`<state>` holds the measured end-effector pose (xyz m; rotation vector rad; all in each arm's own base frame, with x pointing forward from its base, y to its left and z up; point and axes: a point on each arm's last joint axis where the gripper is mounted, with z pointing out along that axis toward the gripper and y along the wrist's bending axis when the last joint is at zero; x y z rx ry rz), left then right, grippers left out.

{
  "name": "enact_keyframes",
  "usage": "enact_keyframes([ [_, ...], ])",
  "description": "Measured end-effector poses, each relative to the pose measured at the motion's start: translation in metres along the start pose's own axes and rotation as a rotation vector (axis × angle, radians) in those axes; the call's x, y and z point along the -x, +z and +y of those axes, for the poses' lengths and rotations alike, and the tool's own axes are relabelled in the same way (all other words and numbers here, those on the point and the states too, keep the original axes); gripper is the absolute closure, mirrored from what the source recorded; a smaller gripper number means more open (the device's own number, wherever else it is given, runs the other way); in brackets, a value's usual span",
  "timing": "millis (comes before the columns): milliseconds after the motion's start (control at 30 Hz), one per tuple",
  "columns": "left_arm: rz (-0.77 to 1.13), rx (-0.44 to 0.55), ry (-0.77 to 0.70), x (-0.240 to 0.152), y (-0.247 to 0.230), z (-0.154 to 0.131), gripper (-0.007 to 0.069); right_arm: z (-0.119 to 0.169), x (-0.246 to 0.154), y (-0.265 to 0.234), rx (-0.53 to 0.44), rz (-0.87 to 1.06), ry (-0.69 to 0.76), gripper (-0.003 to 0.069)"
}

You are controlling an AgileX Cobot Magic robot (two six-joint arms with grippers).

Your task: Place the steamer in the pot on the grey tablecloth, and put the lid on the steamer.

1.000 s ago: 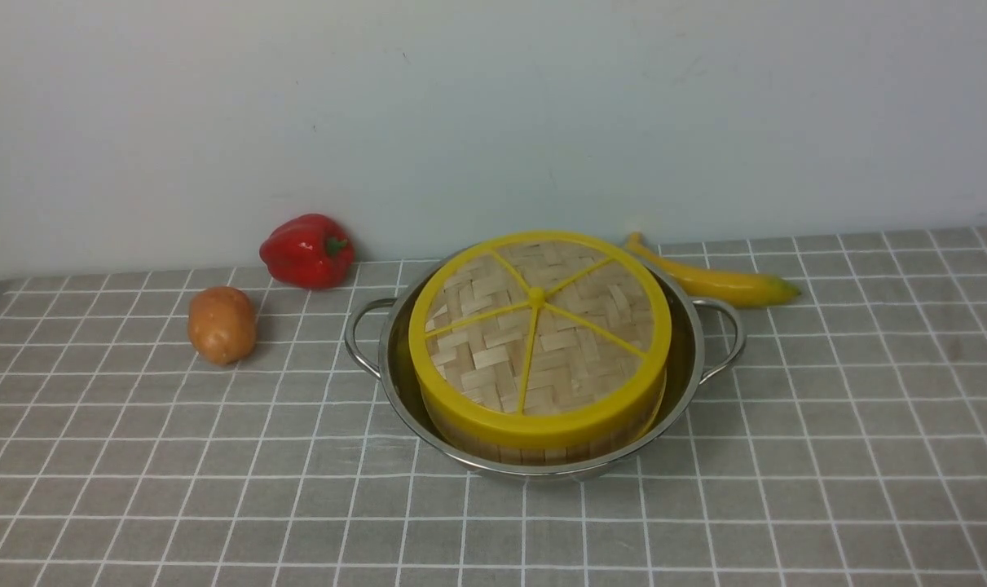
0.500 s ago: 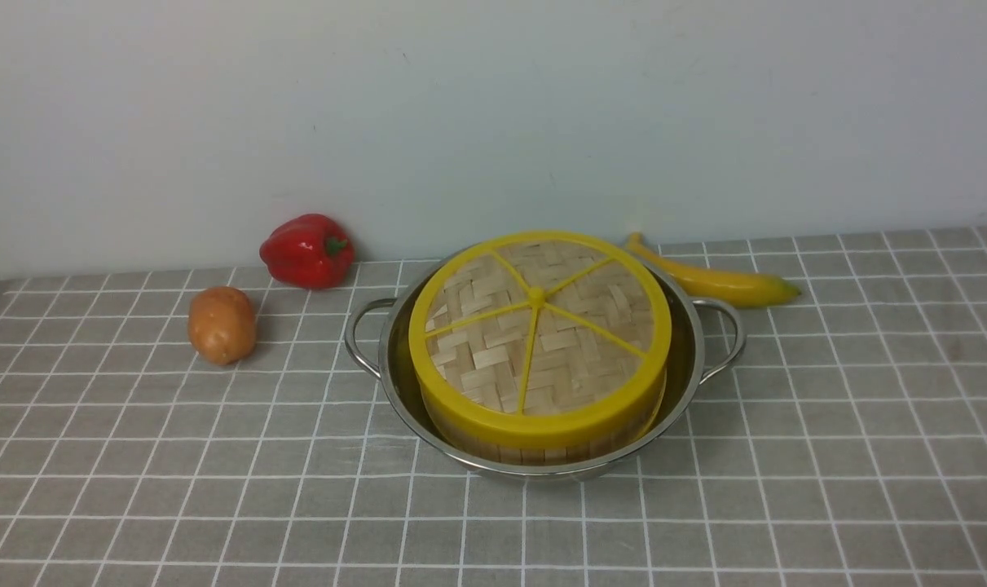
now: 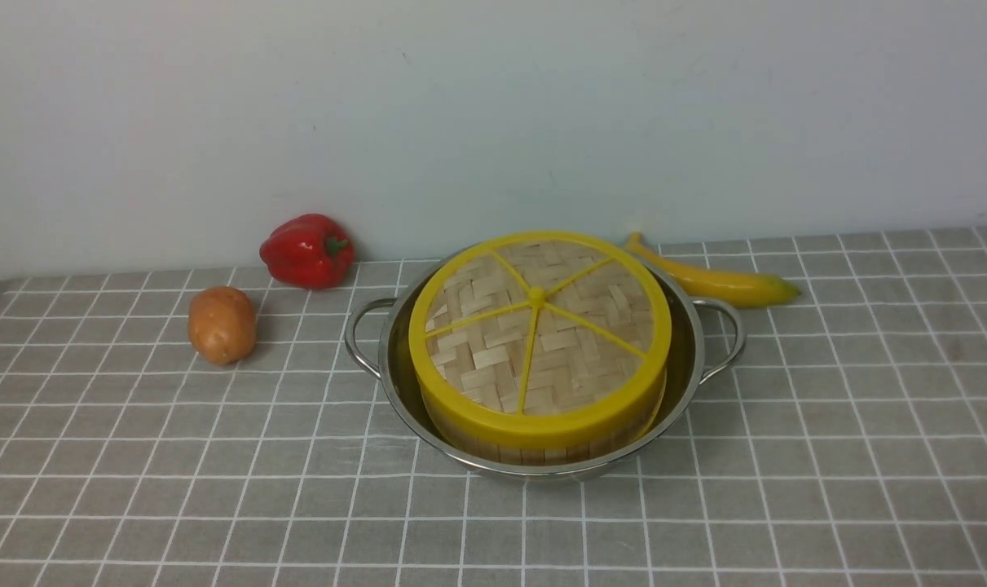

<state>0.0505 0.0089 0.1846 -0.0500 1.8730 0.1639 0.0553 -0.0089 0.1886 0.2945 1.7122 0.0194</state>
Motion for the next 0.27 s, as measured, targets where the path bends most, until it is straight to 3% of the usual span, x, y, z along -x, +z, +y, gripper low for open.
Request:
enact_keyframes([
  [267,0.000,0.000,0.000,0.0000,0.0000,0.0000,0.0499,0.0000,0.0000,0.0000,0.000,0.000,0.000,0.0416],
])
